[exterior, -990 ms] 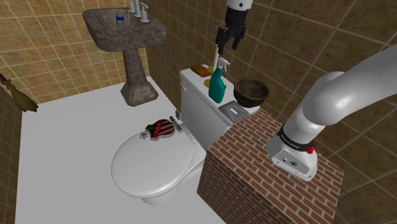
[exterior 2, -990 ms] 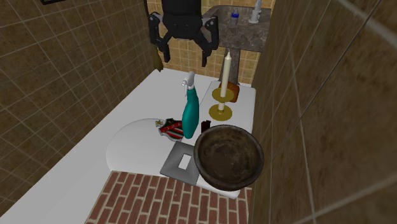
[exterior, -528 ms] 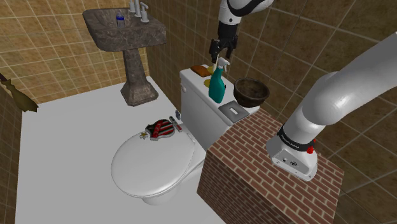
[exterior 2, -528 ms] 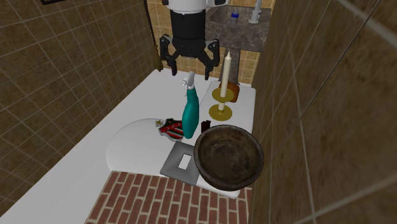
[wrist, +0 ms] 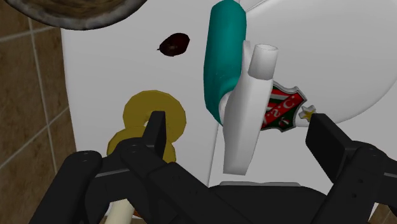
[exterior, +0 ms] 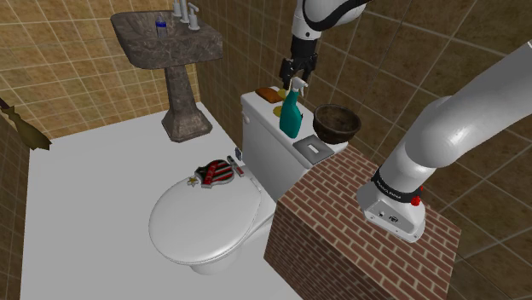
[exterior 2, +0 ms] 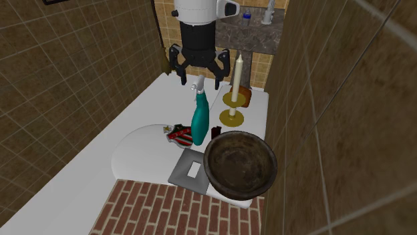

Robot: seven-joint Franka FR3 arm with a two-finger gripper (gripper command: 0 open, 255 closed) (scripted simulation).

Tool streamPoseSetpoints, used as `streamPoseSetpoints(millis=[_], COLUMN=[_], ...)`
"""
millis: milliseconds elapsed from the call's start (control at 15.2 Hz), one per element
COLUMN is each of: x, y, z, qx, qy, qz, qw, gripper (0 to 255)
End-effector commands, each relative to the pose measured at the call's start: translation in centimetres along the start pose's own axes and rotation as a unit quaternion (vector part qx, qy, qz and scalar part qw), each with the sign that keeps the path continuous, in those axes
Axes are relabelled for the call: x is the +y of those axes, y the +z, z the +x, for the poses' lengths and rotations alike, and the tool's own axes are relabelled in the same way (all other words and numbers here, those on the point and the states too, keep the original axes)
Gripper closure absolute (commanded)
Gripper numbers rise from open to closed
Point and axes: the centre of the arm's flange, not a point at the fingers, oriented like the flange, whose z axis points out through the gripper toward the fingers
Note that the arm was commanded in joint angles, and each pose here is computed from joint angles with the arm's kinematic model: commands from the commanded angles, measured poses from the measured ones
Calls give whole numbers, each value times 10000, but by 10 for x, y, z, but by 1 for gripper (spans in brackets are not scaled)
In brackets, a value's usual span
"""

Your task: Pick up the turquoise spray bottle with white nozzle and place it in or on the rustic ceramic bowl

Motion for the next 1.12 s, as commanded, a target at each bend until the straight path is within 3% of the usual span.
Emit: streamPoseSetpoints(millis=[0,132,198,792,1056], x=[0,0,0,0,0], y=[0,0,0,0,-21], z=[0,0,0,0,0], qx=[0,0,0,0,0], qy=[0,0,0,0,0], qz=[0,0,0,0,0], qw=[10000,10000,10000,10000,10000], gripper=[0,0,255,255,255])
